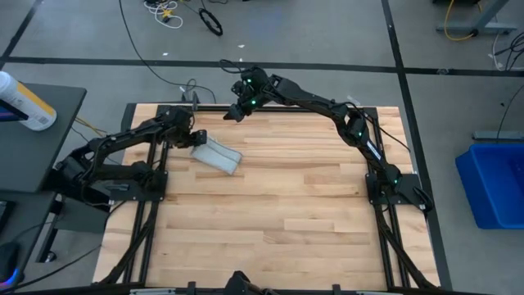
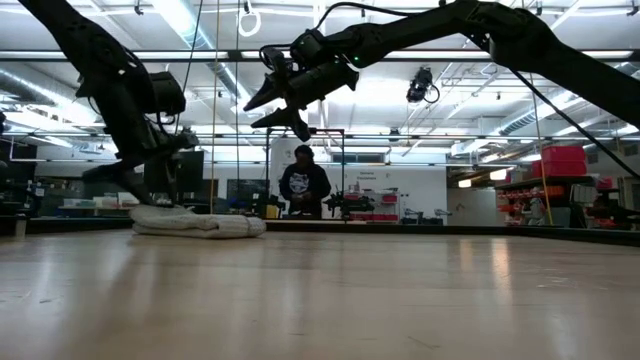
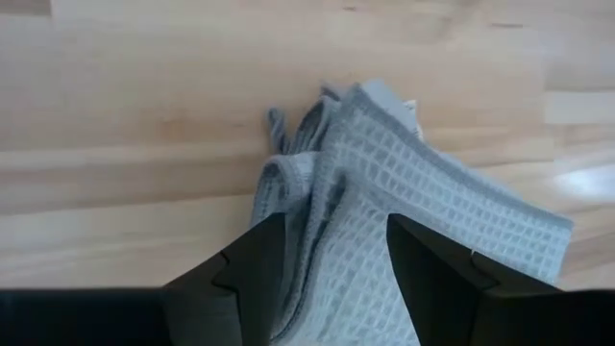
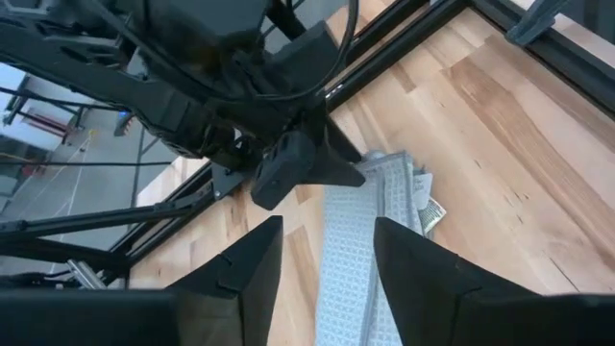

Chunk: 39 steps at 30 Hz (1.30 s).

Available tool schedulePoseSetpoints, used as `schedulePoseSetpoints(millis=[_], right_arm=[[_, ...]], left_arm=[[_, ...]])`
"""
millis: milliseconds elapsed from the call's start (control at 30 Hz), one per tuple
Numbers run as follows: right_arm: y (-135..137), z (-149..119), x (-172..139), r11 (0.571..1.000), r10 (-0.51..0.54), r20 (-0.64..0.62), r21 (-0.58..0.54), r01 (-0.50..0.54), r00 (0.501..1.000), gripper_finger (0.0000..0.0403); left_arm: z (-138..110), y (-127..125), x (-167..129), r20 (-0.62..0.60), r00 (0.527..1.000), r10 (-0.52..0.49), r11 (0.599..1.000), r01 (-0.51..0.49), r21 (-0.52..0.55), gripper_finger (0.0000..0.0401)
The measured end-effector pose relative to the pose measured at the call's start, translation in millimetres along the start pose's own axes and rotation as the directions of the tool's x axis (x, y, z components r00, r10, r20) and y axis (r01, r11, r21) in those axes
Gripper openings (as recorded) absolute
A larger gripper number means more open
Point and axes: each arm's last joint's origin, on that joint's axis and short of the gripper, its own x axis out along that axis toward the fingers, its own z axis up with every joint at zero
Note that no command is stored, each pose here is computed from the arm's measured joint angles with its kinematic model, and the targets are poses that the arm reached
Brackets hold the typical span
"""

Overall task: Fold microfiber towels
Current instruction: Fold the gray microfiber towel

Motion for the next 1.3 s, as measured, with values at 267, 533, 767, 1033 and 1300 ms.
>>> schedulePoseSetpoints(millis=[267, 533, 767, 1033, 1300], right_arm=[[1, 0, 0, 1.000, 0.020, -0.008, 0.006, -0.020, 1.000, 0.0195], [1, 0, 0, 1.000, 0.024, -0.010, 0.010, -0.024, 1.000, 0.0177], [1, 0, 0, 1.000, 0.025, -0.011, 0.010, -0.025, 1.000, 0.0179], [2, 0, 0, 0.999, 0.045, -0.016, 0.012, -0.045, 0.999, 0.0187], [2, -1, 0, 0.998, 0.059, -0.023, 0.019, -0.059, 0.998, 0.0168]], left_arm=[[3, 3, 5, -0.053, 0.998, -0.038, 0.999, 0.038, 0.008, 0.0194], [2, 7, 26, -0.153, 0.988, 0.019, 0.999, -0.014, 0.033, 0.0195], [4, 7, 27, -0.143, 0.990, 0.012, 0.998, -0.004, 0.059, 0.0195], [-1, 14, 38, -0.218, 0.976, 0.017, 0.999, -0.008, 0.040, 0.0195], [12, 3, 17, -0.152, 0.985, 0.077, 0.994, -0.063, 0.095, 0.0195]])
